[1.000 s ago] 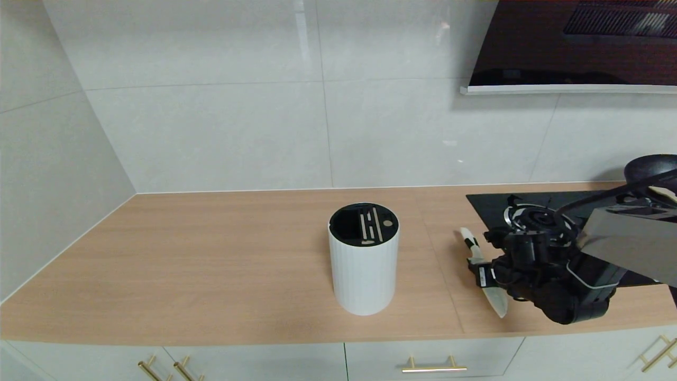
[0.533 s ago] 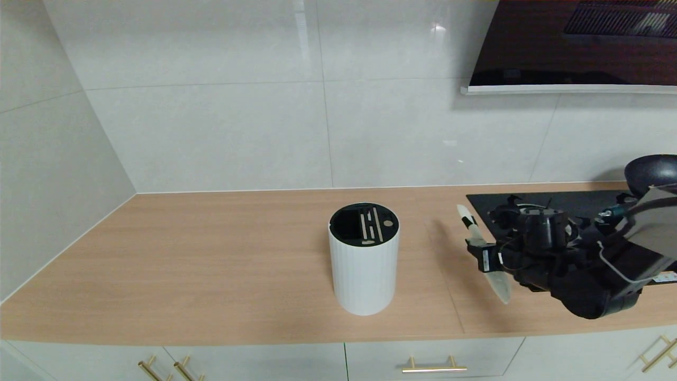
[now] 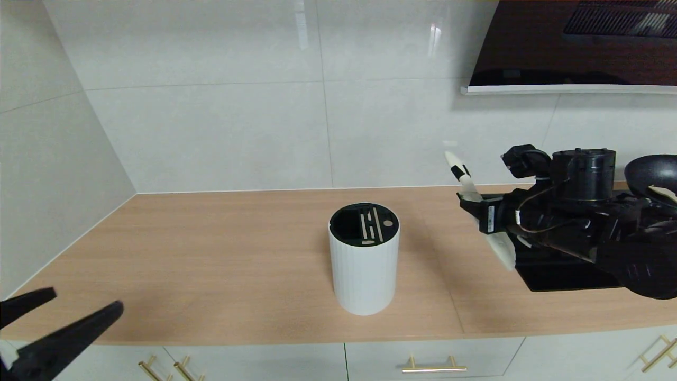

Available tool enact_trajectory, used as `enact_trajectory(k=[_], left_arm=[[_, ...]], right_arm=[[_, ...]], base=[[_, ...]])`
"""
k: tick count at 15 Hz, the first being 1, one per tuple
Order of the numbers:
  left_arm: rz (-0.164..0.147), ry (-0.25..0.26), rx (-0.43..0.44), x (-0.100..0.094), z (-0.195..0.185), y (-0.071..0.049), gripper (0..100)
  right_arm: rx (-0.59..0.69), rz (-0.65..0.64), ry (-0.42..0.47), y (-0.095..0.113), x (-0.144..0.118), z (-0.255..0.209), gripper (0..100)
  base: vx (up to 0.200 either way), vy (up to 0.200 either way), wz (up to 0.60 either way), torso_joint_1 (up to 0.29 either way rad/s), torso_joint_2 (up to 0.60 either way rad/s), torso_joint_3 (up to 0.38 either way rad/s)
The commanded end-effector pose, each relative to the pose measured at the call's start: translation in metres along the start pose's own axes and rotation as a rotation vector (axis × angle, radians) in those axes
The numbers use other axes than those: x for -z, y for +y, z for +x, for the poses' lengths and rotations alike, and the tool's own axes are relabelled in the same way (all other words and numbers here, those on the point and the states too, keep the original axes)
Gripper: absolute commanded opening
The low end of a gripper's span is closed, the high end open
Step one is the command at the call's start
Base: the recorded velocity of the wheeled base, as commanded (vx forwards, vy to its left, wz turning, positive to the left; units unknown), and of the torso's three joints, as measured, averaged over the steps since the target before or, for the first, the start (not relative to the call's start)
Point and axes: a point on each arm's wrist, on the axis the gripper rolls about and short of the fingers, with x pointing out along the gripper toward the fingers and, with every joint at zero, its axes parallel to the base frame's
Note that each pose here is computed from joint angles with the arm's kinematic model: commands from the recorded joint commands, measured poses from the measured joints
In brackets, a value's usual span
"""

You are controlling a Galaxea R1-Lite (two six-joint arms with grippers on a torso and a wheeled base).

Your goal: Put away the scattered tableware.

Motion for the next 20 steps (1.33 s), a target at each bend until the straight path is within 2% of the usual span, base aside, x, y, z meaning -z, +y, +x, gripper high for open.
enact_trajectory(k=[1, 2, 4, 5, 6, 7, 8, 10, 12, 14, 15, 18, 20], left_arm=[[-0.094, 0.085, 0.158, -0.027, 0.087, -0.011, 100], [-0.131, 0.086, 0.216, -0.029, 0.112, -0.022, 100], [-0.154, 0.13, 0.296, -0.028, 0.13, -0.042, 100], [-0.196, 0.141, 0.352, -0.032, 0.135, -0.054, 100], [-0.265, 0.148, 0.411, -0.041, 0.14, -0.066, 100], [-0.321, 0.16, 0.465, -0.047, 0.145, -0.074, 100], [-0.348, 0.179, 0.498, -0.049, 0.153, -0.077, 100], [-0.361, 0.184, 0.54, -0.051, 0.17, -0.083, 100], [-0.425, 0.142, 0.596, -0.063, 0.187, -0.097, 100], [-0.443, 0.127, 0.608, -0.071, 0.202, -0.103, 100], [-0.443, 0.119, 0.61, -0.075, 0.207, -0.105, 100], [-0.444, 0.147, 0.612, -0.068, 0.232, -0.116, 100], [-0.444, 0.17, 0.629, -0.063, 0.238, -0.123, 100]], right_arm=[[-0.057, 0.004, -0.06, 0.028, -0.016, -0.021, 0], [-0.066, -0.009, -0.061, 0.046, -0.018, -0.031, 0], [-0.115, -0.004, -0.073, 0.065, -0.02, -0.043, 0], [-0.151, 0.003, -0.073, 0.074, -0.02, -0.05, 0], [-0.183, 0.002, -0.064, 0.084, -0.019, -0.054, 0], [-0.214, 0.009, -0.051, 0.093, -0.017, -0.057, 0], [-0.23, 0.029, -0.045, 0.1, -0.016, -0.06, 0], [-0.237, 0.035, -0.038, 0.109, -0.013, -0.059, 0], [-0.272, 0.068, -0.019, 0.121, -0.009, -0.06, 0], [-0.275, 0.07, -0.015, 0.128, -0.007, -0.06, 0], [-0.268, 0.064, -0.003, 0.133, -0.004, -0.056, 0], [-0.218, 0.052, 0.009, 0.144, 0.005, -0.045, 0], [-0.236, 0.078, 0.011, 0.15, 0.005, -0.047, 0]], base=[[0.0, 0.0, 0.0, 0.0, 0.0, 0.0], [0.0, 0.0, 0.0, 0.0, 0.0, 0.0], [0.0, 0.0, 0.0, 0.0, 0.0, 0.0], [0.0, 0.0, 0.0, 0.0, 0.0, 0.0], [0.0, 0.0, 0.0, 0.0, 0.0, 0.0], [0.0, 0.0, 0.0, 0.0, 0.0, 0.0], [0.0, 0.0, 0.0, 0.0, 0.0, 0.0], [0.0, 0.0, 0.0, 0.0, 0.0, 0.0], [0.0, 0.0, 0.0, 0.0, 0.0, 0.0], [0.0, 0.0, 0.0, 0.0, 0.0, 0.0], [0.0, 0.0, 0.0, 0.0, 0.0, 0.0], [0.0, 0.0, 0.0, 0.0, 0.0, 0.0], [0.0, 0.0, 0.0, 0.0, 0.0, 0.0]])
